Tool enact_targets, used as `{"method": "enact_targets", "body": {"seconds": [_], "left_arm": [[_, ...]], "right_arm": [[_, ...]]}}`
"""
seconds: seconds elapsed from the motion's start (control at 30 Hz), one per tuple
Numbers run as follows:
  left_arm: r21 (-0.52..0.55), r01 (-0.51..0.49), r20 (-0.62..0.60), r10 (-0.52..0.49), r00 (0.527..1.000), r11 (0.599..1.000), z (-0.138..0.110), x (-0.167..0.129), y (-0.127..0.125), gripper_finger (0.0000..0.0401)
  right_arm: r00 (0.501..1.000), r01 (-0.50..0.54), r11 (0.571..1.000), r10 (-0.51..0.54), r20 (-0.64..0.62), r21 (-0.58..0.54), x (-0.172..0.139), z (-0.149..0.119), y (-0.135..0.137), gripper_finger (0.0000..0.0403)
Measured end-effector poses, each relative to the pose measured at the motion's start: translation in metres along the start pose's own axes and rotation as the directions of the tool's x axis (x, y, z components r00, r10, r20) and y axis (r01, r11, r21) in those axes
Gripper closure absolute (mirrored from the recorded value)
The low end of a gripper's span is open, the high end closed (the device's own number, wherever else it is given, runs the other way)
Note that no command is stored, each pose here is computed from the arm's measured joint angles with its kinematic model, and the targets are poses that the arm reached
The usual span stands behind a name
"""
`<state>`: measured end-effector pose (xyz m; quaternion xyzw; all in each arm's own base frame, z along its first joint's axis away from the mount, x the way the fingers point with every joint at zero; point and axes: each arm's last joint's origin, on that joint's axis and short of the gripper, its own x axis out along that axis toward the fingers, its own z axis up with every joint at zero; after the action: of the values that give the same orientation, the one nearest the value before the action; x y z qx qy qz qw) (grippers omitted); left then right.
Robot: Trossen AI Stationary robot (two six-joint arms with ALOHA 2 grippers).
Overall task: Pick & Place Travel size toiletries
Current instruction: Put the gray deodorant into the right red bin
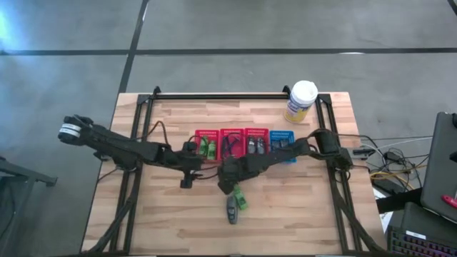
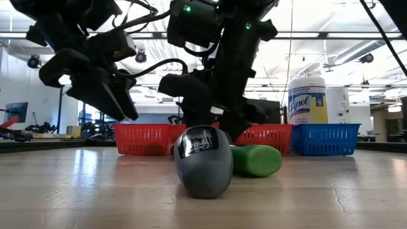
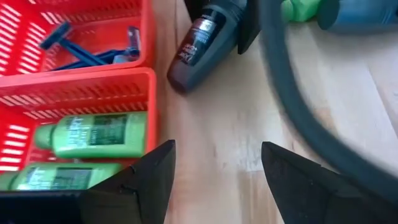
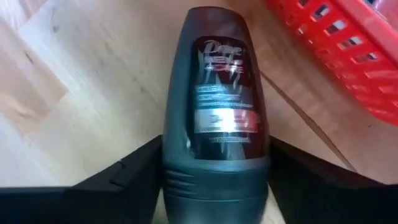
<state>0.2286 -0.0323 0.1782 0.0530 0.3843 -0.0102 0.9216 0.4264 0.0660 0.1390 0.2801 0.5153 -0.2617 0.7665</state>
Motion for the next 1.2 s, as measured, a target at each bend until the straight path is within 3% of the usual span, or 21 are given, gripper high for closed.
{"method": "enact_targets", "body": {"seconds": [0.17, 0.3, 0.43, 0.6, 0.67, 0.77, 0.9, 1.07, 1.13, 1.2], "left_arm": [[-0.014, -0.018, 0.031, 0.019, 0.999, 1.000, -0.001, -0.008, 0.008, 0.0160], [-0.017, -0.019, 0.100, 0.021, 0.995, 1.000, 0.005, -0.017, 0.010, 0.0160], [-0.009, -0.022, 0.154, 0.023, 0.988, 1.000, 0.009, -0.024, 0.011, 0.0160], [-0.001, 0.006, 0.143, -0.006, 0.990, 1.000, 0.017, -0.018, 0.010, 0.0160], [-0.039, 0.006, 0.104, -0.002, 0.995, 0.999, 0.021, -0.011, 0.011, 0.0160], [-0.116, -0.046, 0.044, 0.051, 0.998, 0.992, 0.022, -0.004, 0.012, 0.0160], [-0.185, -0.106, 0.079, 0.122, 0.989, 0.977, 0.028, -0.012, 0.015, 0.0163], [-0.191, -0.118, 0.123, 0.143, 0.982, 0.974, 0.031, -0.022, 0.018, 0.0165], [-0.211, -0.128, 0.124, 0.157, 0.980, 0.969, 0.030, -0.024, 0.018, 0.0165], [-0.240, -0.149, 0.112, 0.180, 0.977, 0.959, 0.029, -0.027, 0.019, 0.0165]], "right_arm": [[1.000, 0.009, 0.997, -0.011, -0.016, -0.083, -0.010, 0.004, -0.001, 0.0202], [1.000, 0.017, 0.994, -0.017, 0.004, -0.104, -0.039, 0.005, 0.000, 0.0202], [0.995, 0.078, 0.996, -0.075, 0.063, -0.047, -0.064, 0.007, -0.008, 0.0202], [0.989, 0.024, 1.000, -0.023, 0.145, -0.004, -0.091, 0.021, -0.017, 0.0179], [0.989, 0.060, 0.998, -0.058, 0.137, -0.010, -0.091, 0.019, -0.022, 0.0169], [0.973, 0.193, 0.981, -0.189, 0.129, -0.016, -0.103, 0.011, -0.036, 0.0177], [0.956, 0.267, 0.964, -0.263, 0.127, -0.014, -0.129, -0.003, -0.062, 0.0204], [0.965, 0.094, 0.987, -0.123, 0.233, 0.130, -0.139, -0.017, -0.090, 0.0199], [0.959, 0.028, 0.971, -0.093, 0.267, 0.236, -0.141, -0.021, -0.102, 0.0185], [0.960, 0.027, 0.945, -0.115, 0.256, 0.325, -0.132, -0.028, -0.114, 0.0176]]}}
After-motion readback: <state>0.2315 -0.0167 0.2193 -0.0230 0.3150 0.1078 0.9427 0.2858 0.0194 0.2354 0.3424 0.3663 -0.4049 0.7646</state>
